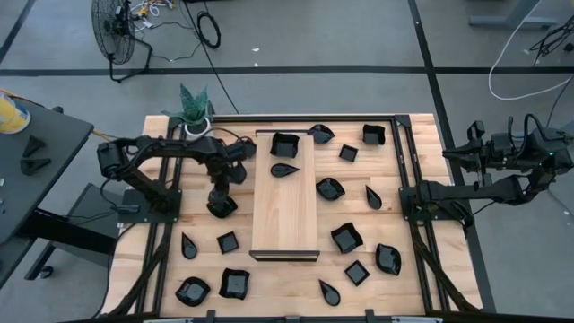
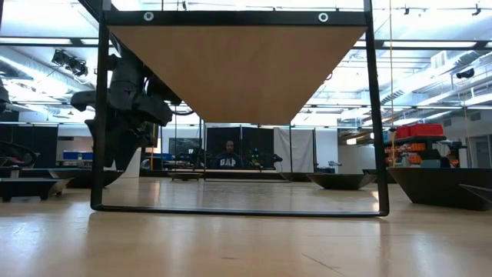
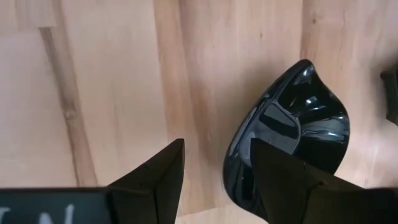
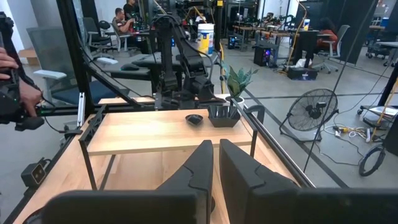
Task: Pick & Place Mini shaped plates
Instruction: Put the leaf shaped plate on the shelf
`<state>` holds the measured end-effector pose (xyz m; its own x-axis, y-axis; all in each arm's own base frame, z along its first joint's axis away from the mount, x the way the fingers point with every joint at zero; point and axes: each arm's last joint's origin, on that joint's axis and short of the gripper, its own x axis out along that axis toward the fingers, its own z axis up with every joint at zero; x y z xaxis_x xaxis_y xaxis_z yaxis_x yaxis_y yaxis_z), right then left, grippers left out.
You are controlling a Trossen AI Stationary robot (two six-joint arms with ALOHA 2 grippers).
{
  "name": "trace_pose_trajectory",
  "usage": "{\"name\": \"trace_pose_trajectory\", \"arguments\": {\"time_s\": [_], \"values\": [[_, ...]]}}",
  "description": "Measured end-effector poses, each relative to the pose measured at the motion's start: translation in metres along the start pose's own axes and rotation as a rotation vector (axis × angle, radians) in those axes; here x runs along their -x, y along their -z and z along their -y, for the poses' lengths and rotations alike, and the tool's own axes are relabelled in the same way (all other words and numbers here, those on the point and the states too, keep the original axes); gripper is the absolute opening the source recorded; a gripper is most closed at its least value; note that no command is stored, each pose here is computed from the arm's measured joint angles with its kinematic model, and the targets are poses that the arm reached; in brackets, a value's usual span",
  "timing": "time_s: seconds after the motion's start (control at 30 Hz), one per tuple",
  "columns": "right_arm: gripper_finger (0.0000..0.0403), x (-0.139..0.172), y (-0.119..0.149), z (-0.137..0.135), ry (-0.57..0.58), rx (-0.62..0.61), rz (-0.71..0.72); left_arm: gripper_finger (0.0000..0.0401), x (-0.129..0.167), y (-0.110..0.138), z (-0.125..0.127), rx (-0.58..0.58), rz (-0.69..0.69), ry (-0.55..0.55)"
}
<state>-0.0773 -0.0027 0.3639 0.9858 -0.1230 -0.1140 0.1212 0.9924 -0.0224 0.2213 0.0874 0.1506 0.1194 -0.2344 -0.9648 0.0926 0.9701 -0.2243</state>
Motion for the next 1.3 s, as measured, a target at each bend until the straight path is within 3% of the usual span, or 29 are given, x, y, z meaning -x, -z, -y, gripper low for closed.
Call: {"name": "trace_pose_trajectory", "arguments": {"time_s": [1.3], "values": [[0.0034,-0.0001,0.0000,0.0000,0.000,0.000,0.000,0.0188,-0.0040,-0.0090,0.0106,-0.112,-0.008,-0.065]]}}
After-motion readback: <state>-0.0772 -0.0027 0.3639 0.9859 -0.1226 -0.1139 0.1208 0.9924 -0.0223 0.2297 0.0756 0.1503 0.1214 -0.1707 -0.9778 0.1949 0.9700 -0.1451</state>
